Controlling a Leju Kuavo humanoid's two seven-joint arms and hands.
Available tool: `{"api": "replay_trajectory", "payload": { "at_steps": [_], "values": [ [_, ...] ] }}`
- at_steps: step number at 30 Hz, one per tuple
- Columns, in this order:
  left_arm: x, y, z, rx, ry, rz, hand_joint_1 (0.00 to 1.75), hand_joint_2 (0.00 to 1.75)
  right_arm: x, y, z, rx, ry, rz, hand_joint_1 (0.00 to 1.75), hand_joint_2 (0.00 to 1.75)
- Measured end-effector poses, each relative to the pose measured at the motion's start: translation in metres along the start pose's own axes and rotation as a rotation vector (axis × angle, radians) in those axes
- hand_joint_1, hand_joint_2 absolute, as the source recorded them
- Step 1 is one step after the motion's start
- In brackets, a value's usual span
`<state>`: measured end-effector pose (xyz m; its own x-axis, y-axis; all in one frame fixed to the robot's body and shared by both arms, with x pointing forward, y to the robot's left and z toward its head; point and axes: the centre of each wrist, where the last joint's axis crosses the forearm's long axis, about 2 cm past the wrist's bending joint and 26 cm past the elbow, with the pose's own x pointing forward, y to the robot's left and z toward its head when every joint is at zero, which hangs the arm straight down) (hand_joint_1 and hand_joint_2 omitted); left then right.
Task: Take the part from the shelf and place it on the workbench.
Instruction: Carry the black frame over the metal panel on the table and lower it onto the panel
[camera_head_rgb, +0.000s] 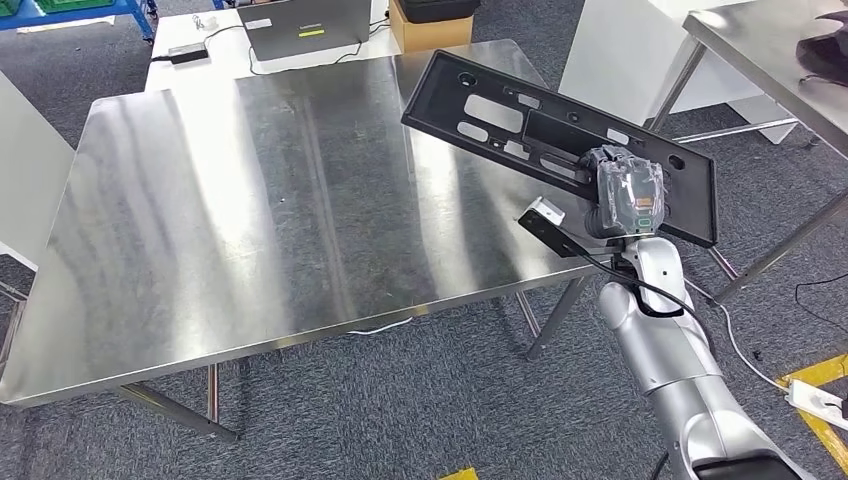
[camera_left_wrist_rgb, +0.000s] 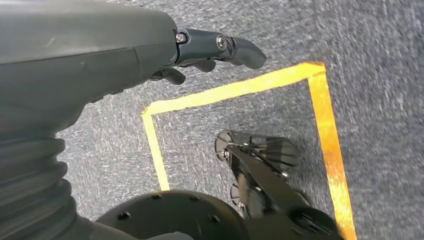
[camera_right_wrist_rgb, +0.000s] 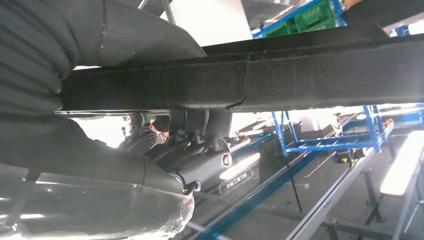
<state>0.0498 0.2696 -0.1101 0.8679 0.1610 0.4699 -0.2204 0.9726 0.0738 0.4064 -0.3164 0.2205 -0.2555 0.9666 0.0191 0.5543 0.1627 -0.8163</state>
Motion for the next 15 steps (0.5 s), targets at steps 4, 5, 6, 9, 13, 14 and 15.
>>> {"api": "replay_trajectory", "payload": {
  "at_steps": [4,5,6,9,13,14,15],
  "values": [
    [-0.0004,0.0008,0.0001,0.012,0.005,0.008,0.0,1.75,0.0039,0.0034,0.0001,0.008,-0.004,-0.001,1.75,1.75],
    [0.0001,0.0008,-0.0001,0.013,0.004,0.01,0.0,1.75,0.0044,0.0037,-0.0004,0.008,-0.005,-0.002,1.75,1.75],
    [0.0005,0.0008,-0.0003,0.014,0.004,0.012,0.0,1.75,0.0047,0.0037,-0.0013,0.007,-0.005,-0.001,1.75,1.75],
    [0.0006,0.0008,-0.0003,0.016,0.005,0.016,0.0,1.75,0.0053,0.0028,-0.0053,0.0,-0.011,0.011,1.75,1.75],
    [0.0005,-0.0002,-0.0002,0.014,0.007,0.017,0.0,1.75,0.005,0.0037,-0.0076,-0.016,-0.017,0.07,1.75,1.75],
    [0.0006,-0.0002,-0.0002,0.014,0.007,0.017,0.0,1.75,0.0044,0.0047,-0.0069,-0.015,-0.016,0.077,1.75,1.75],
    [0.0006,-0.0002,-0.0002,0.014,0.007,0.017,0.0,1.75,0.0038,0.006,-0.0059,-0.01,-0.014,0.082,1.75,1.75]
  ]
}}
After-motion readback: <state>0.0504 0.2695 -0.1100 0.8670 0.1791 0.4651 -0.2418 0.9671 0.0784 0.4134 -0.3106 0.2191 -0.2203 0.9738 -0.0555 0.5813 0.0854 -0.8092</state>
